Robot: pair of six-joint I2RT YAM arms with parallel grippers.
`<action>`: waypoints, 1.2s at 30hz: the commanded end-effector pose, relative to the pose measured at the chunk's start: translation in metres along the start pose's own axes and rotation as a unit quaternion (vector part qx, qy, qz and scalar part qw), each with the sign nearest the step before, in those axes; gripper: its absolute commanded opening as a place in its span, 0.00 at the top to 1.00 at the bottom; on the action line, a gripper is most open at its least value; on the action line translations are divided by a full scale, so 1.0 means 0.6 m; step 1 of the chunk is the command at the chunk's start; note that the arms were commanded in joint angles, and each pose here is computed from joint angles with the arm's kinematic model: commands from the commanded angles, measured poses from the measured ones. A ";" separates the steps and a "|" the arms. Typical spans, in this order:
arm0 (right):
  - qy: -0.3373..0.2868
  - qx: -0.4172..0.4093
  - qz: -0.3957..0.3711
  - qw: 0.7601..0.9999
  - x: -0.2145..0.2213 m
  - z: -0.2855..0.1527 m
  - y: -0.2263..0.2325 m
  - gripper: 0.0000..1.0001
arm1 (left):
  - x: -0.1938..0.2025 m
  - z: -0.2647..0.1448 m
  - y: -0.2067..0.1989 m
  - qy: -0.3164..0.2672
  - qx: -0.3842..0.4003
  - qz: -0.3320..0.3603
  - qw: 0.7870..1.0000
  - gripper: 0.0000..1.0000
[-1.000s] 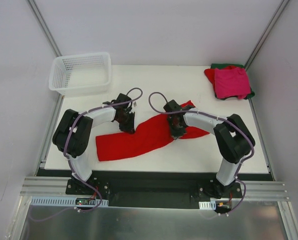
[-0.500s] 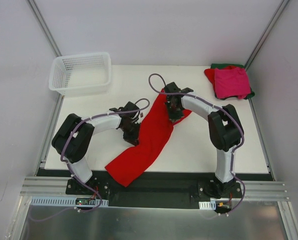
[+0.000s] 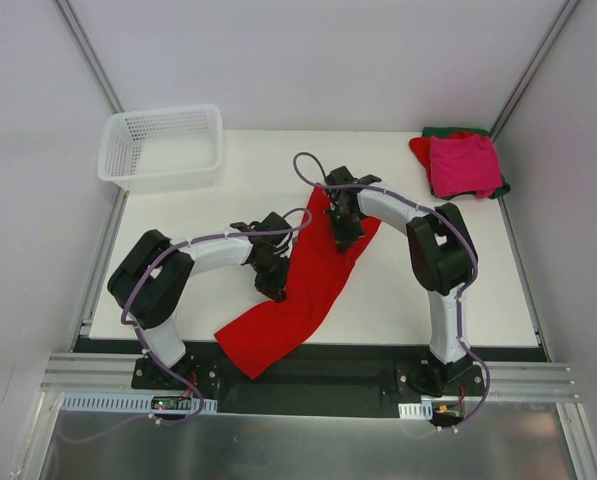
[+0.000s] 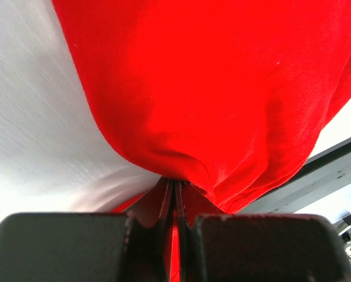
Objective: Fold and stack the t-shirts
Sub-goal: Rotate the tshirt 90 degrees
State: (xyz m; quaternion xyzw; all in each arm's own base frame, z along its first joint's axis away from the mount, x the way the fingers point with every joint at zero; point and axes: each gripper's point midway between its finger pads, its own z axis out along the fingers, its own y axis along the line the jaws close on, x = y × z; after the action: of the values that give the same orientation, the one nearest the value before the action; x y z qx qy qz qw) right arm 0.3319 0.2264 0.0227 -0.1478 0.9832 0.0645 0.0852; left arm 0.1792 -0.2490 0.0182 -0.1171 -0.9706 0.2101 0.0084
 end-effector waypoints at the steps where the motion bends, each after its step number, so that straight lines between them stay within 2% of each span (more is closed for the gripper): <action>1: 0.013 -0.020 -0.014 1.000 -0.002 -0.003 0.014 0.99 | 0.010 -0.012 -0.023 0.014 0.021 -0.007 1.000 1.00; 11: 0.024 -0.051 -0.023 0.998 -0.017 0.004 0.031 0.99 | -0.011 -0.018 -0.074 0.013 0.056 0.015 0.998 1.00; 21: 0.034 -0.062 -0.024 0.997 -0.018 0.009 0.033 0.99 | -0.003 0.002 -0.118 0.037 0.069 0.041 0.996 1.00; 25: -0.003 -0.033 -0.022 0.999 -0.030 -0.015 0.016 0.99 | 0.009 0.000 -0.108 0.036 0.060 0.037 0.997 1.00; 31: -0.095 0.009 -0.011 0.995 -0.059 -0.096 -0.014 0.99 | 0.005 -0.052 -0.084 -0.033 0.015 0.043 0.998 1.00; 36: -0.168 0.043 0.015 0.985 -0.055 -0.175 -0.046 0.99 | -0.020 -0.167 -0.075 -0.145 -0.029 0.055 0.987 1.00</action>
State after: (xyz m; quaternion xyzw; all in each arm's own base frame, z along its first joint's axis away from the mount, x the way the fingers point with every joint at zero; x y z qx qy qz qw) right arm 0.3417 0.2114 0.0668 -0.1519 0.9756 0.0593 0.1472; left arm 0.1708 -0.2767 0.0743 -0.1583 -0.9595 0.2280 -0.0483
